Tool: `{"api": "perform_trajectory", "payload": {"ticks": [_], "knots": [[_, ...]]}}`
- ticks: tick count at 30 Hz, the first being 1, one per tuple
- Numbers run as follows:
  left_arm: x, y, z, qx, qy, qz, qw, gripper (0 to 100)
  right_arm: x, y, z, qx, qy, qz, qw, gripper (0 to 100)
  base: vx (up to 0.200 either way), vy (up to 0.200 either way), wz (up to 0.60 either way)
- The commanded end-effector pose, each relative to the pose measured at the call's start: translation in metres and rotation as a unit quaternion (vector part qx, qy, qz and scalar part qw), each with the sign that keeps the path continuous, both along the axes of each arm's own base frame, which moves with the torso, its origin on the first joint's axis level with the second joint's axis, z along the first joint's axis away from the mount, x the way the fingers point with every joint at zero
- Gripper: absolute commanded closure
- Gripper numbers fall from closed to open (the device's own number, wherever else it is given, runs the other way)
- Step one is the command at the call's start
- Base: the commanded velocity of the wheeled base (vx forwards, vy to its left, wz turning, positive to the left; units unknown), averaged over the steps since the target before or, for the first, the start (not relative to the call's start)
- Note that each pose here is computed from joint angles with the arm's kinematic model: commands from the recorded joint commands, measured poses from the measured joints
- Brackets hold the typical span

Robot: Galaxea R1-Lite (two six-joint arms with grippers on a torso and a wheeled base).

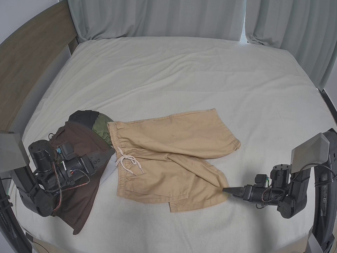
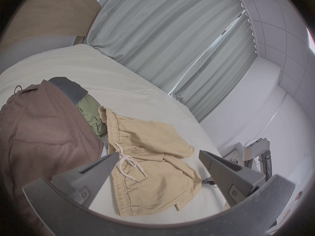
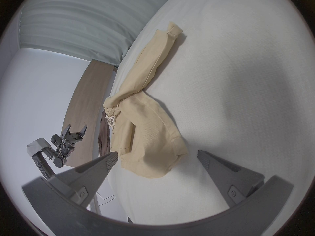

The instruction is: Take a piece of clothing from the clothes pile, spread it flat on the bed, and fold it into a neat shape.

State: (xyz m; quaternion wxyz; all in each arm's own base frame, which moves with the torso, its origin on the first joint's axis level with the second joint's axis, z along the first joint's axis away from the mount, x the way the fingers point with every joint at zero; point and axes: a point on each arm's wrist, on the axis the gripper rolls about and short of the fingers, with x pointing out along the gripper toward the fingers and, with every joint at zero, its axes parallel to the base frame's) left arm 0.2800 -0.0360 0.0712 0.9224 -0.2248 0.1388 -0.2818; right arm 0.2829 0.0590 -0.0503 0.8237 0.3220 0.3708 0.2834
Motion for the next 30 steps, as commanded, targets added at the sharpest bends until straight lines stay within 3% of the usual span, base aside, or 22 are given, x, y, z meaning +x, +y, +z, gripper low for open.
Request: {"api": "perform_trajectory", "payload": {"ticks": [1, 8, 9, 30], "knots": [[0.0, 0.0, 0.0, 0.0, 0.0, -0.001, 1.0, 0, 0.004, 0.004, 0.0, 0.003, -0.008, 0.006, 0.9999, 0, 0.0, 0.0, 0.0], [0.0, -0.001, -0.001, 0.0, 0.001, -0.002, 1.0, 0, 0.008, 0.002, 0.0, 0.004, -0.012, 0.001, 0.9999, 0, 0.0, 0.0, 0.0], [0.0, 0.0, 0.0, 0.0, 0.001, -0.001, 1.0, 0, 0.008, 0.002, 0.0, 0.004, -0.012, 0.001, 0.9999, 100, 0.0, 0.0, 0.0], [0.0, -0.001, 0.0, 0.0, -0.001, 0.0, 1.0, 0, 0.013, -0.022, 0.007, 0.005, -0.025, -0.039, 0.9989, 100, 0.0, 0.0, 0.0]]}}
